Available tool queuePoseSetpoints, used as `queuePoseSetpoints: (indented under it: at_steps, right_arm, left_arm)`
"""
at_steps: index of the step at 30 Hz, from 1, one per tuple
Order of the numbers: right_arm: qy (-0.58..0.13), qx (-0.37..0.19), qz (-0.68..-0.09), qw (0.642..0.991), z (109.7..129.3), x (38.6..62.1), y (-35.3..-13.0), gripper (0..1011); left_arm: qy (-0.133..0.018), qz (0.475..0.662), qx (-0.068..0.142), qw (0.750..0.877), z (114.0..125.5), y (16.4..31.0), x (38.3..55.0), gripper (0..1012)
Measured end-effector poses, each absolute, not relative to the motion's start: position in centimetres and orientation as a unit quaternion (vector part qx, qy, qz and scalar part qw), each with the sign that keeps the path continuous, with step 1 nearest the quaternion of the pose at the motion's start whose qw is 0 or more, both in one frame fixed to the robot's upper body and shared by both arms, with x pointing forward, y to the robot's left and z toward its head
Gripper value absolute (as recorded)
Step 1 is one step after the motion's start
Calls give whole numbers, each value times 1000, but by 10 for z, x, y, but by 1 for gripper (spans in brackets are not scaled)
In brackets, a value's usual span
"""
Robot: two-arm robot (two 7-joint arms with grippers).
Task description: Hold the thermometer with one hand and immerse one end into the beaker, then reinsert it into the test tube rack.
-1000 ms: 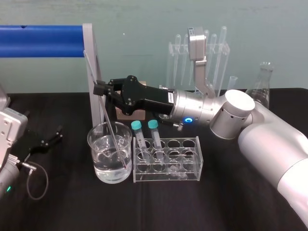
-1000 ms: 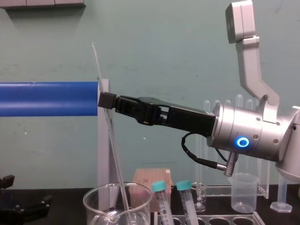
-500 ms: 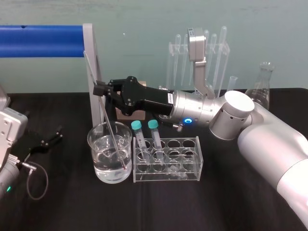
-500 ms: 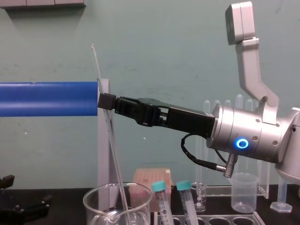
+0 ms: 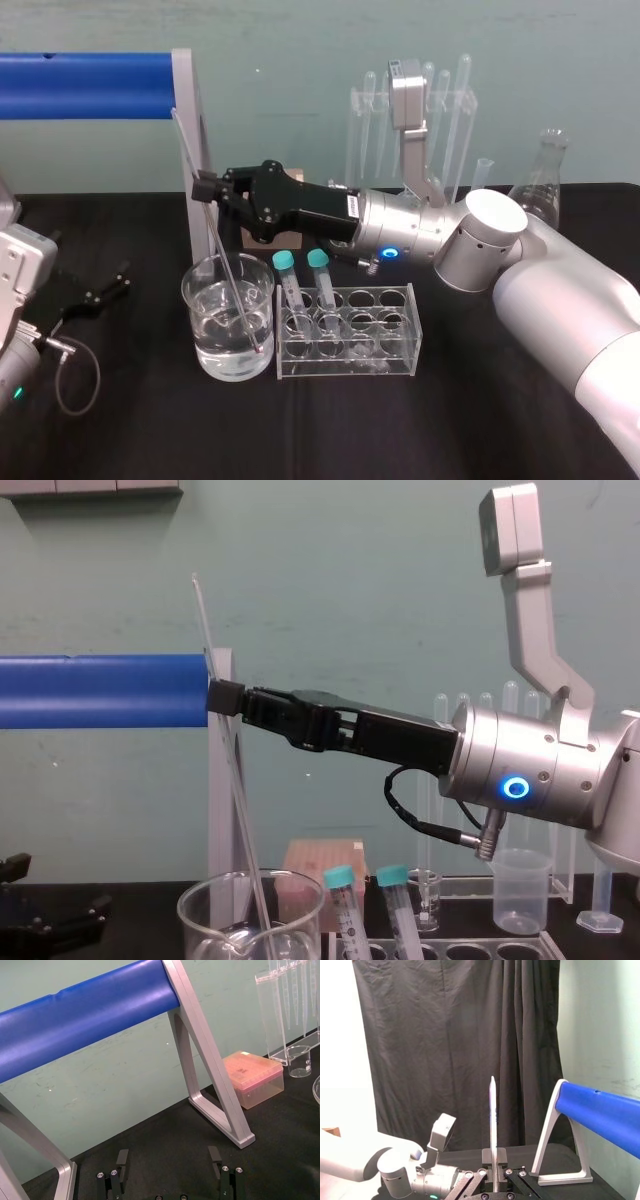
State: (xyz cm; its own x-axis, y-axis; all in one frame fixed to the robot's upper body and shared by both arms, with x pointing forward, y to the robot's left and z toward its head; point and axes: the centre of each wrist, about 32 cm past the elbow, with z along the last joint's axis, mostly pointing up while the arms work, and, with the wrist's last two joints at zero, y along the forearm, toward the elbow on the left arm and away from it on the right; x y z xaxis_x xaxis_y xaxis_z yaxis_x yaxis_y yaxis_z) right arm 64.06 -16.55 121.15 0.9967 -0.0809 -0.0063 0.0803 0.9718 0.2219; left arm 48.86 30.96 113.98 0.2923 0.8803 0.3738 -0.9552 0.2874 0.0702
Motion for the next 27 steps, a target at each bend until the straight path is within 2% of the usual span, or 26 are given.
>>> queuePoseSetpoints:
  at_steps: [27]
  right_arm:
    - [0,109,-38,993,1211,639,-166,54]
  left_arm:
    - [-132,580,141,791,1140,310,489,1008]
